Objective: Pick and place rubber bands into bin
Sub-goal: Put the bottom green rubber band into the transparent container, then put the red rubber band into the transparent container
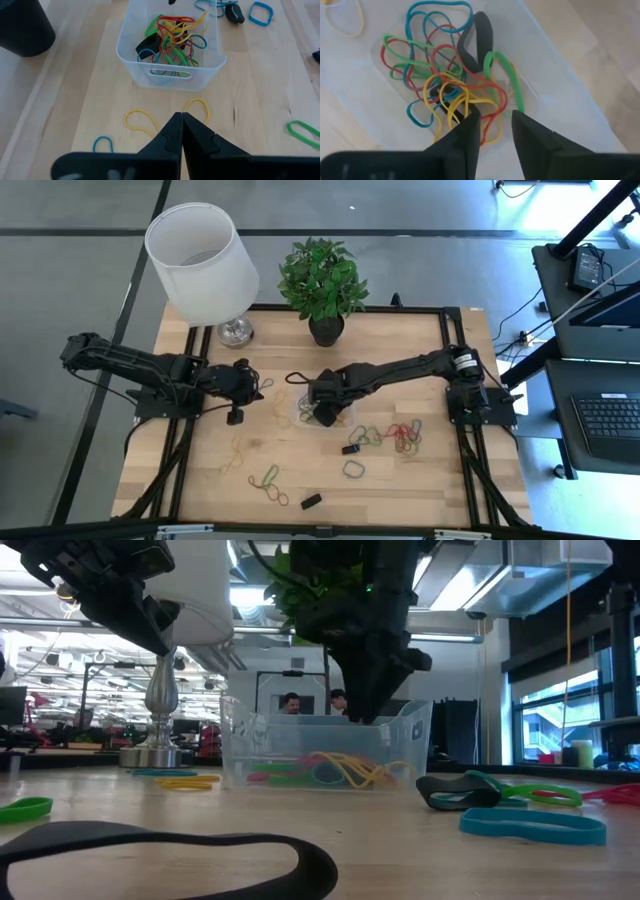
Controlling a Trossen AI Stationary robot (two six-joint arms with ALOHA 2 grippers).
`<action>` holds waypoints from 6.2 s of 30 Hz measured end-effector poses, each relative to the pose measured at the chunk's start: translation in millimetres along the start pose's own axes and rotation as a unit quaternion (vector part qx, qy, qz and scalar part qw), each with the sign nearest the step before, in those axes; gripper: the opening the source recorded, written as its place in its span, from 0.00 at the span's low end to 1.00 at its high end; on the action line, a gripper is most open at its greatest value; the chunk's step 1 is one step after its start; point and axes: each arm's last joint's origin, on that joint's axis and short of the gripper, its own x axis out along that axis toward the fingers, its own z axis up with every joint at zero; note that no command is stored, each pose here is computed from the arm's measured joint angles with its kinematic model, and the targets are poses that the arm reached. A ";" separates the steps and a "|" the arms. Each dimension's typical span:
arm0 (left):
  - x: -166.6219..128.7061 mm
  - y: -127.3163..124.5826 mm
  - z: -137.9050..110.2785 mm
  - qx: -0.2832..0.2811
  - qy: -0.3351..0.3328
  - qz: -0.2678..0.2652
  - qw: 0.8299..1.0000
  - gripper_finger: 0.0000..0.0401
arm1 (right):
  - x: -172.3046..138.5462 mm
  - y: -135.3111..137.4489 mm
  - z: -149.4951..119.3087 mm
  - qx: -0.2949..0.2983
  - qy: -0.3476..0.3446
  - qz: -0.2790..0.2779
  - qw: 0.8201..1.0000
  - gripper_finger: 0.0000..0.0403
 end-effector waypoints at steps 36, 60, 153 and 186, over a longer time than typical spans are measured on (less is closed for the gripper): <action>56.4 -100.9 82.2 0.009 0.087 0.026 0.996 0.01 | -85.1 -124.2 -199.1 -0.007 -0.109 0.131 0.985 0.04; 106.6 -175.7 29.2 -0.284 0.220 0.119 0.926 0.28 | -57.8 -137.3 -211.3 -0.037 -0.101 0.137 0.985 0.07; 155.7 -25.5 153.4 -0.116 0.193 0.078 0.971 0.29 | -62.4 -128.5 -204.4 -0.025 -0.163 0.169 0.972 0.07; 16.0 -38.9 19.7 -0.064 0.018 -0.002 0.998 0.00 | -86.5 -54.0 -164.7 -0.044 -0.127 0.098 0.986 0.00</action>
